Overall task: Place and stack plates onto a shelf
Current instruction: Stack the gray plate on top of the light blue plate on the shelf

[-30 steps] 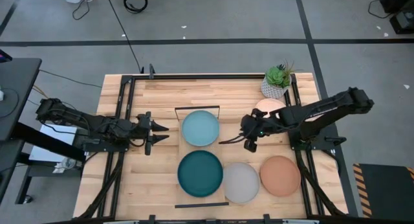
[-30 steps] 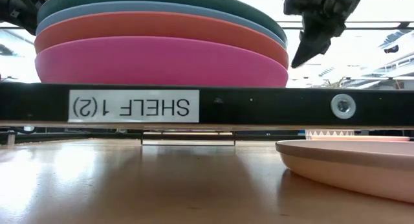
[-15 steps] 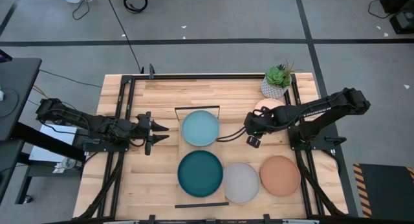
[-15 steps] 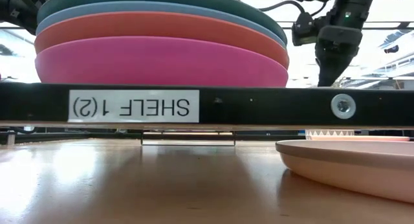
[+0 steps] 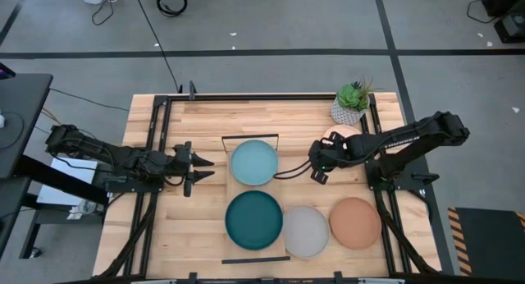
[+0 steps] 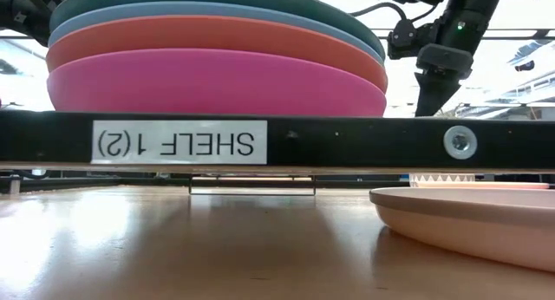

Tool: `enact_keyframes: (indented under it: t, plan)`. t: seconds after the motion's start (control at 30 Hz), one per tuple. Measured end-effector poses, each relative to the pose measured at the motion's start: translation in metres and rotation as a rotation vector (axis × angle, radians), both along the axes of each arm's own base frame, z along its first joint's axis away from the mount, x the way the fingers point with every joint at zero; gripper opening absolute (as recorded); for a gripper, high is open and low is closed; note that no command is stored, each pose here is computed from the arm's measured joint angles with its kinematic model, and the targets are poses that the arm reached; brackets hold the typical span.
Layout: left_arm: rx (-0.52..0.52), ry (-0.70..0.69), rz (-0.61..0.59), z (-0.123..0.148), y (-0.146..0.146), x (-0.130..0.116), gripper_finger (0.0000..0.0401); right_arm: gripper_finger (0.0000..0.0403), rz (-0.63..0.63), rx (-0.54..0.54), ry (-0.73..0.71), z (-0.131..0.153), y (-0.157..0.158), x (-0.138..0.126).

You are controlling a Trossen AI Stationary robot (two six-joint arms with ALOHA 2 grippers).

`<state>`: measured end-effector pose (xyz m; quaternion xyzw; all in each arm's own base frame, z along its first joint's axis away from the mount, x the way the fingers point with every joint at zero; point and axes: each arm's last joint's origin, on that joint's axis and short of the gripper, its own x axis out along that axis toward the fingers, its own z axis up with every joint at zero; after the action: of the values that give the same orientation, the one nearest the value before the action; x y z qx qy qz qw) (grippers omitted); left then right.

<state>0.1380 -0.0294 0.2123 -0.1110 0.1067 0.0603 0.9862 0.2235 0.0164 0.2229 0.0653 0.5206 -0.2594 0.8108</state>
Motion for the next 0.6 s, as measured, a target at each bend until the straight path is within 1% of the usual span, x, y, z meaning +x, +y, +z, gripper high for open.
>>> enact_keyframes:
  t: [0.1, 0.27, 0.37, 0.5, 0.6]
  plan:
    - [0.000, 0.000, 0.000, 0.000, 0.000, 0.000, 0.0155, 0.0108, 0.004, 0.014, -0.005, -0.006, 0.000, -0.001]
    - [0.000, 0.000, 0.000, 0.000, 0.000, 0.000, 0.0155, 0.0108, 0.027, 0.087, -0.025, -0.014, 0.002, 0.000]
    - [0.000, 0.000, 0.000, 0.000, 0.000, 0.000, 0.0155, 0.0108, 0.023, 0.089, -0.011, -0.014, 0.002, -0.001]
    - [0.000, 0.000, 0.000, 0.000, 0.000, 0.000, 0.0155, 0.0108, 0.033, 0.137, 0.019, -0.014, -0.001, -0.004]
    - [0.000, 0.000, 0.000, 0.000, 0.000, 0.000, 0.0155, 0.0108, -0.013, 0.148, 0.072, -0.017, -0.009, -0.008]
